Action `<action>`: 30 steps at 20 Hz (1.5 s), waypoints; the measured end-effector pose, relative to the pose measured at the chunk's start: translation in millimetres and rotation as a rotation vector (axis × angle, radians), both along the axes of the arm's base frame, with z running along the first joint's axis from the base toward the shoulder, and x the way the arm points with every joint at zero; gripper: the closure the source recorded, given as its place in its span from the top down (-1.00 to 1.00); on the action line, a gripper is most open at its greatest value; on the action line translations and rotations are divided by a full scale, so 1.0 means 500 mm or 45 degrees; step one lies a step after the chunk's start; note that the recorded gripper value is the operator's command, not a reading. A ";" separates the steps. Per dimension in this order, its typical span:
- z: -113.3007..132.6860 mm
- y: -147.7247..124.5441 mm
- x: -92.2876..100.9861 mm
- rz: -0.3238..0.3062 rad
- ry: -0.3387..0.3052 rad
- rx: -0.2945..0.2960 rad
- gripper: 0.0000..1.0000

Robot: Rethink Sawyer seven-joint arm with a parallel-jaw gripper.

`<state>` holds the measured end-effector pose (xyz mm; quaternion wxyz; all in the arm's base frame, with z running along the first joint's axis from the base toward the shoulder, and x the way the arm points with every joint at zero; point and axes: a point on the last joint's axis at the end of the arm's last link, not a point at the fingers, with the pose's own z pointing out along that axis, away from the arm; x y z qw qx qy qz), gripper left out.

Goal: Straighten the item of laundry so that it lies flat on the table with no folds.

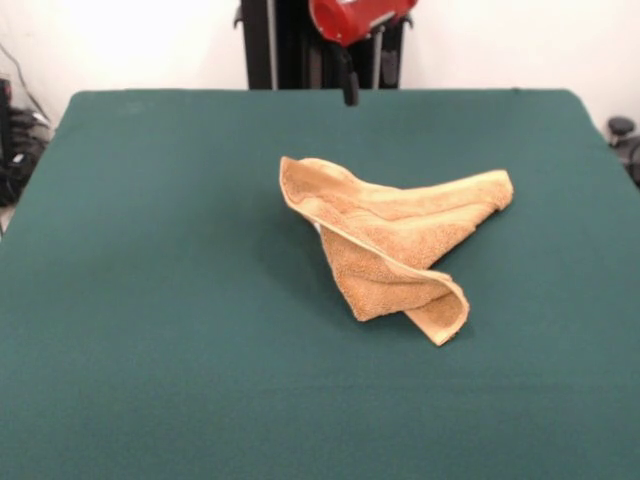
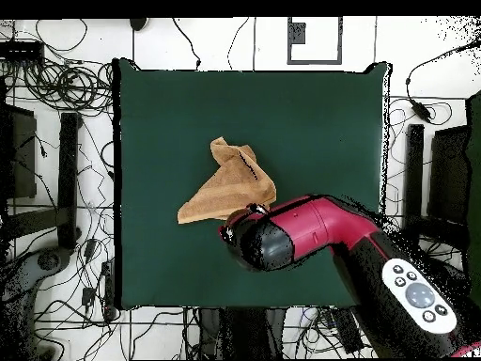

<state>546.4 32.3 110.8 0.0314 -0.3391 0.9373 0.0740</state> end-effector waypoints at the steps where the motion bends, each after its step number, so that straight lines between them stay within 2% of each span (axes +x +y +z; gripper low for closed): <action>1: 0.004 -0.004 -0.004 0.001 -0.002 -0.001 1.00; 11: 0.026 -0.022 -0.077 0.046 0.025 -0.023 1.00; 19: 0.047 -0.005 -0.105 0.112 -0.035 -0.051 1.00; 25: 0.036 0.014 -0.086 0.143 -0.059 -0.044 1.00; 29: 0.019 0.037 -0.026 0.123 -0.091 -0.006 1.00; 30: 0.012 0.045 0.003 0.107 -0.102 0.013 1.00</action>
